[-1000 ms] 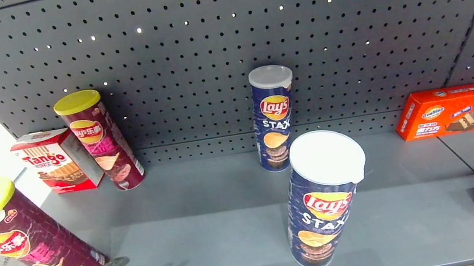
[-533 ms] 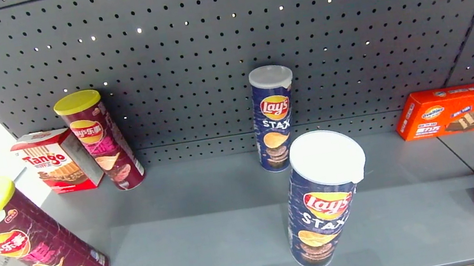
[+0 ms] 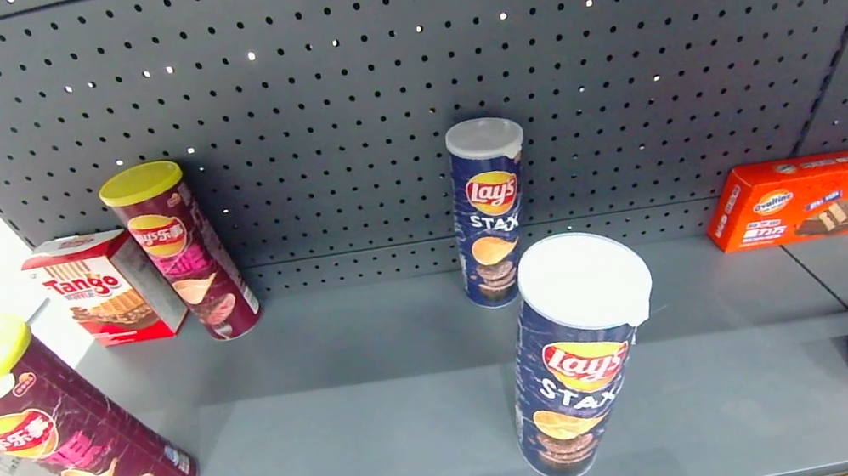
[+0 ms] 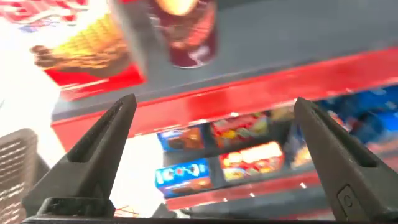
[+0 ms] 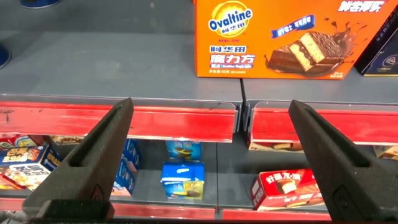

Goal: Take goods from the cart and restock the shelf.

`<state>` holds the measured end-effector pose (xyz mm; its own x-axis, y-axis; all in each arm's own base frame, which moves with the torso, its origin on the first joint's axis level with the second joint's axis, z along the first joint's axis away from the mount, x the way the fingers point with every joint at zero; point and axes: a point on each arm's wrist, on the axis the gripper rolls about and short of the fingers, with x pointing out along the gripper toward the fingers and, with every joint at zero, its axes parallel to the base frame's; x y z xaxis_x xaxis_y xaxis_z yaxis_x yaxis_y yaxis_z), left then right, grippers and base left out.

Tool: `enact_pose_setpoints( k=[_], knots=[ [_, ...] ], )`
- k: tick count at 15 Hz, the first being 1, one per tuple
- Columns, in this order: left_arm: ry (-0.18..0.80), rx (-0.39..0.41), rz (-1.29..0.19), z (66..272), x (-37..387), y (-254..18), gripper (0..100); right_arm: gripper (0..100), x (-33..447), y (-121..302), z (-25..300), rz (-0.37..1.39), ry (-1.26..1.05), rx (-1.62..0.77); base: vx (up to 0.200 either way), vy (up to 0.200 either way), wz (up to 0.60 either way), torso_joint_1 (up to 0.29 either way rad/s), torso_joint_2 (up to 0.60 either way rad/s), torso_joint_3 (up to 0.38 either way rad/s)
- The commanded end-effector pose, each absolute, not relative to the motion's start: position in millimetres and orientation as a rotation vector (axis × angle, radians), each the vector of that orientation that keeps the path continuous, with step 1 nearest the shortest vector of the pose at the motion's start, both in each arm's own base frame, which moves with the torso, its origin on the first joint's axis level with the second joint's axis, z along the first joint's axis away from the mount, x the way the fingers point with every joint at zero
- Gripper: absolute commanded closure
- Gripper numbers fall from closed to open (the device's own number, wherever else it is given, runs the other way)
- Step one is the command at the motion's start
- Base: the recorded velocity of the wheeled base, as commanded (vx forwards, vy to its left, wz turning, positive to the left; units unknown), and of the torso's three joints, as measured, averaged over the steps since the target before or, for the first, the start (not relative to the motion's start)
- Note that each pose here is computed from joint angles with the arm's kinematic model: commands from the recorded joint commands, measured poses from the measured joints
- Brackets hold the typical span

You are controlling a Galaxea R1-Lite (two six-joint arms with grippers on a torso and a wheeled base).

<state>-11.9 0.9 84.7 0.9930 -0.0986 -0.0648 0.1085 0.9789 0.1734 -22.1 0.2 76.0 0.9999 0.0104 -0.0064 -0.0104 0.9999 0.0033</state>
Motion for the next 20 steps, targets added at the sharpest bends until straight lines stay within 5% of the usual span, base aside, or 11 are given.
enact_pose_setpoints(
  k=[1, 11, 18, 19, 20],
  knots=[
    [0.008, 0.169, 0.042, 83.8, -17.0, -0.9, 0, 0, -22.0, 0.2, 76.0, 0.011, 0.008, 0.003, 0.000, 0.000, 0.00, 0.000, 0.00, 0.000],
    [-0.003, -0.002, 0.018, 75.8, -22.8, 0.3, 0, 0, -22.0, 0.2, 76.0, 0.011, 0.008, 0.003, 0.000, 0.000, 0.00, 0.000, 0.00, 0.000],
    [-0.006, -0.005, 0.110, 76.1, -22.9, 2.3, 0, 0, -22.0, 0.3, 75.9, 0.015, 0.009, 0.002, 0.000, 0.000, 0.00, 0.000, 0.00, 0.000],
    [-0.006, -0.002, 0.107, 76.1, -22.9, 2.3, 0, 0, -20.6, 0.3, 82.7, 0.035, 0.015, -0.011, 0.000, 0.000, 0.00, 0.000, 0.00, 0.000],
    [-0.004, 0.004, 0.100, 76.0, -22.9, 2.1, 0, 0, -16.1, 0.3, 134.9, 0.043, -0.018, -0.003, 0.000, 0.000, 0.00, 0.000, 0.00, 0.000]
  ],
)
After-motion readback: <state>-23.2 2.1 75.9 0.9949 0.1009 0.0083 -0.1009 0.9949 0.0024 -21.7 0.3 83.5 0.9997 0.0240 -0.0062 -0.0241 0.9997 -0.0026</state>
